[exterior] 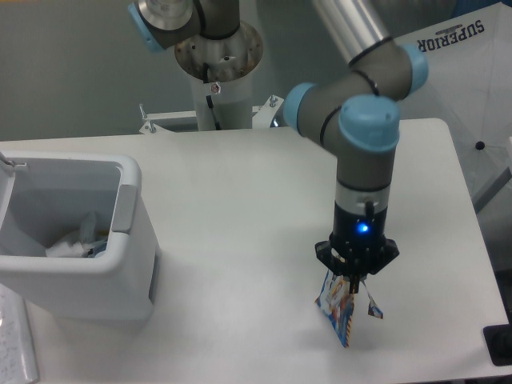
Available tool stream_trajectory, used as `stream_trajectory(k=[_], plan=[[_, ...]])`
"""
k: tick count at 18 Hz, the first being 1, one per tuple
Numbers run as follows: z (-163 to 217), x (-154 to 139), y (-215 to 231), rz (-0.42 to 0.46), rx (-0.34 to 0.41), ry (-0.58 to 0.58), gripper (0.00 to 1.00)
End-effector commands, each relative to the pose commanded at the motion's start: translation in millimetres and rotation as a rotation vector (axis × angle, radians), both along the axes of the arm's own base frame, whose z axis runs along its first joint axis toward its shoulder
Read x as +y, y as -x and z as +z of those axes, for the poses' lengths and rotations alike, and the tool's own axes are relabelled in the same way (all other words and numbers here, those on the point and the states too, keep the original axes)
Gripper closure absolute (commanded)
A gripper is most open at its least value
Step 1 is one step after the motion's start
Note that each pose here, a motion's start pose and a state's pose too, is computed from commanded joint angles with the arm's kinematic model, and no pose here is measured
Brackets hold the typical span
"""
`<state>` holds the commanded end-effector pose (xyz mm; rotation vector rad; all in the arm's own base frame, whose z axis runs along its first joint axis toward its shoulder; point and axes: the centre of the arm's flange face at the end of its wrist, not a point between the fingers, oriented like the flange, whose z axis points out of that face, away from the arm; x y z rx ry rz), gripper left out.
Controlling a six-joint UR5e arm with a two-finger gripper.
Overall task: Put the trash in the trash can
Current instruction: 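Lift the wrapper and carry it over the trash bin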
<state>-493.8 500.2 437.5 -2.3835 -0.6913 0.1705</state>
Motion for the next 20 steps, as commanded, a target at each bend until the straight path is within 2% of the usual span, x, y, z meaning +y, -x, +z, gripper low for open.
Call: stream_trajectory(k=[5, 10, 15, 18, 20], plan=[[63.1, -1.3, -22.4, 0.078, 0.011, -0.097, 1.00], [117.1, 6.1, -75.1, 0.111, 0.000, -0.186, 1.00], [148.3, 21.3, -137.7, 0.099, -0.036, -0.248, 1.00], [162.8, 29.6, -187.0, 0.017, -0.045, -0.274, 1.00], [182.7, 16.5, -213.5, -0.037, -0.034, -0.307, 1.00]])
